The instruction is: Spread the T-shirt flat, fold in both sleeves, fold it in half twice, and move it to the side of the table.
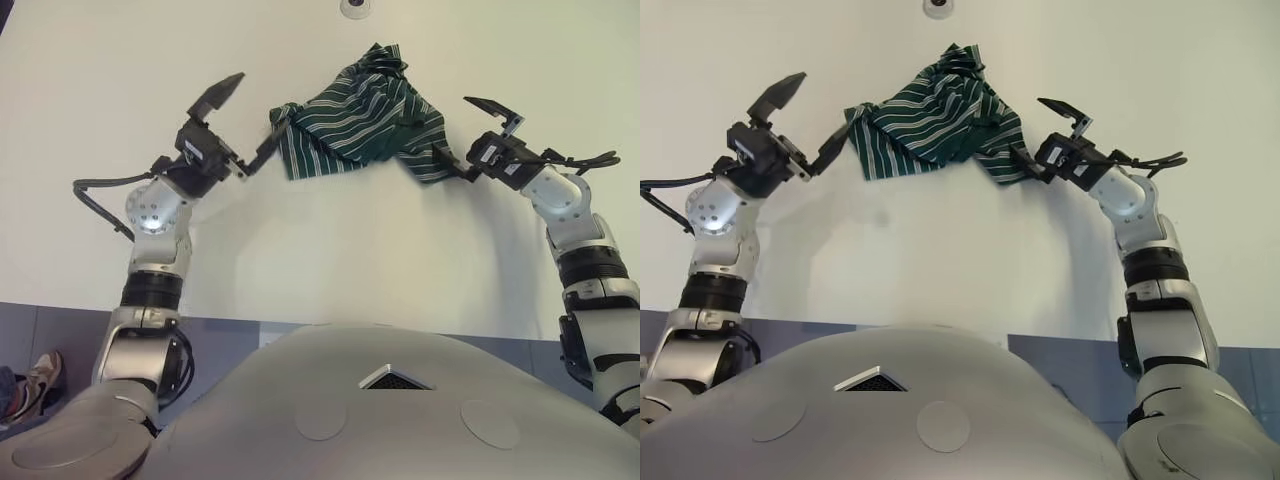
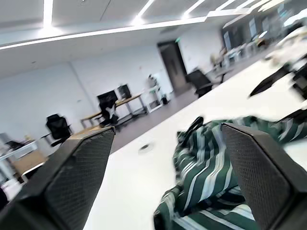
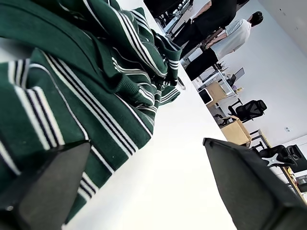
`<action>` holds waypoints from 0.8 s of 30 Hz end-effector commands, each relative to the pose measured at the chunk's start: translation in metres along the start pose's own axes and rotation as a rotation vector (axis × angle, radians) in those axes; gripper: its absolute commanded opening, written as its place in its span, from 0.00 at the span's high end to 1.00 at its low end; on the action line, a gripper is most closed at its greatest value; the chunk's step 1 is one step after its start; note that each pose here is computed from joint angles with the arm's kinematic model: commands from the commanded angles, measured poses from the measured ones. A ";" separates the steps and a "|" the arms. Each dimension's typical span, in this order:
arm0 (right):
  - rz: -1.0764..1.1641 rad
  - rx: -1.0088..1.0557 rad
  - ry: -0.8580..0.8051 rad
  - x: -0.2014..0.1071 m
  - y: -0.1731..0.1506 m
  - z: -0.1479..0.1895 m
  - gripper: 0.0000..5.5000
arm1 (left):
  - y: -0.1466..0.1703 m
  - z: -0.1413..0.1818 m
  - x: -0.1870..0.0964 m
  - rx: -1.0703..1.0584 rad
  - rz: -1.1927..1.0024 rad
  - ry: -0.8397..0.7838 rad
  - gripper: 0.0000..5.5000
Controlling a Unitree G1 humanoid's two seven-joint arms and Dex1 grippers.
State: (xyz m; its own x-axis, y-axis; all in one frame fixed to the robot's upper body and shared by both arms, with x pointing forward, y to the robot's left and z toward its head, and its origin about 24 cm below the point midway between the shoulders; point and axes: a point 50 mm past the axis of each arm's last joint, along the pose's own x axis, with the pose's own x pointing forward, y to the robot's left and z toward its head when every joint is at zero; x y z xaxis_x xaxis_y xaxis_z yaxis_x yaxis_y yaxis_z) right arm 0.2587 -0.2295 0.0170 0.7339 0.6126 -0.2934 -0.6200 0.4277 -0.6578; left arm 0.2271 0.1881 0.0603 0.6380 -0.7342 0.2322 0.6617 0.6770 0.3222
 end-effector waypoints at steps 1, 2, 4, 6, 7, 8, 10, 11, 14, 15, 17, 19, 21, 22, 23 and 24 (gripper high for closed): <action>0.126 0.003 0.093 -0.004 0.023 -0.013 0.21 | -0.009 -0.002 0.008 -0.005 -0.075 0.020 0.26; 0.129 0.001 0.091 -0.004 0.023 -0.013 0.21 | -0.013 -0.006 0.011 0.004 -0.102 0.046 0.26; 0.133 -0.002 0.085 -0.003 0.023 -0.012 0.21 | -0.018 -0.017 0.017 0.032 -0.142 0.118 0.26; 0.138 -0.003 0.078 -0.002 0.024 -0.011 0.21 | -0.018 -0.022 0.021 -0.015 -0.138 0.157 0.26; 0.141 -0.004 0.076 -0.002 0.024 -0.010 0.21 | -0.016 -0.025 0.022 -0.038 -0.125 0.174 0.26; 0.143 -0.004 0.074 -0.002 0.024 -0.010 0.21 | -0.014 -0.027 0.023 -0.058 -0.109 0.195 0.26; 0.148 -0.005 0.072 -0.001 0.025 -0.010 0.21 | -0.011 -0.032 0.025 -0.084 -0.091 0.252 0.26; 0.150 -0.006 0.070 -0.001 0.025 -0.010 0.21 | -0.010 -0.034 0.025 -0.092 -0.084 0.281 0.26; 0.158 -0.006 0.067 0.000 0.026 -0.009 0.21 | -0.008 -0.036 0.026 -0.132 -0.074 0.325 0.26; 0.162 -0.006 0.067 0.000 0.027 -0.009 0.21 | -0.010 -0.037 0.026 -0.154 -0.079 0.337 0.26; 0.170 -0.006 0.064 0.002 0.027 -0.008 0.21 | -0.012 -0.036 0.024 -0.191 -0.084 0.364 0.26; 0.178 -0.009 0.060 0.003 0.028 -0.007 0.21 | -0.012 -0.034 0.021 -0.204 -0.084 0.399 0.26; 0.182 -0.010 0.057 0.003 0.029 -0.006 0.21 | -0.011 -0.035 0.015 -0.192 -0.097 0.464 0.26; 0.183 -0.010 0.056 0.003 0.029 -0.006 0.21 | -0.009 -0.037 0.011 -0.196 -0.096 0.502 0.26; 0.184 -0.011 0.054 0.003 0.030 -0.006 0.21 | -0.008 -0.038 0.009 -0.202 -0.092 0.531 0.26; 0.186 -0.012 0.052 0.003 0.030 -0.005 0.21 | -0.006 -0.040 0.006 -0.206 -0.085 0.561 0.26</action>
State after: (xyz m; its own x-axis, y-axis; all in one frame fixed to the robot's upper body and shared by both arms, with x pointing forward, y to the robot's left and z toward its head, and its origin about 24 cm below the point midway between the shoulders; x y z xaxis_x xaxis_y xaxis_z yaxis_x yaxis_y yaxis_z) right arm 0.2610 -0.2214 0.0184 0.6991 0.6432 -0.3124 -0.6405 0.3691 -0.6734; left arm 0.2425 0.1746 0.0240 0.6481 -0.7121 -0.2699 0.7553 0.6466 0.1075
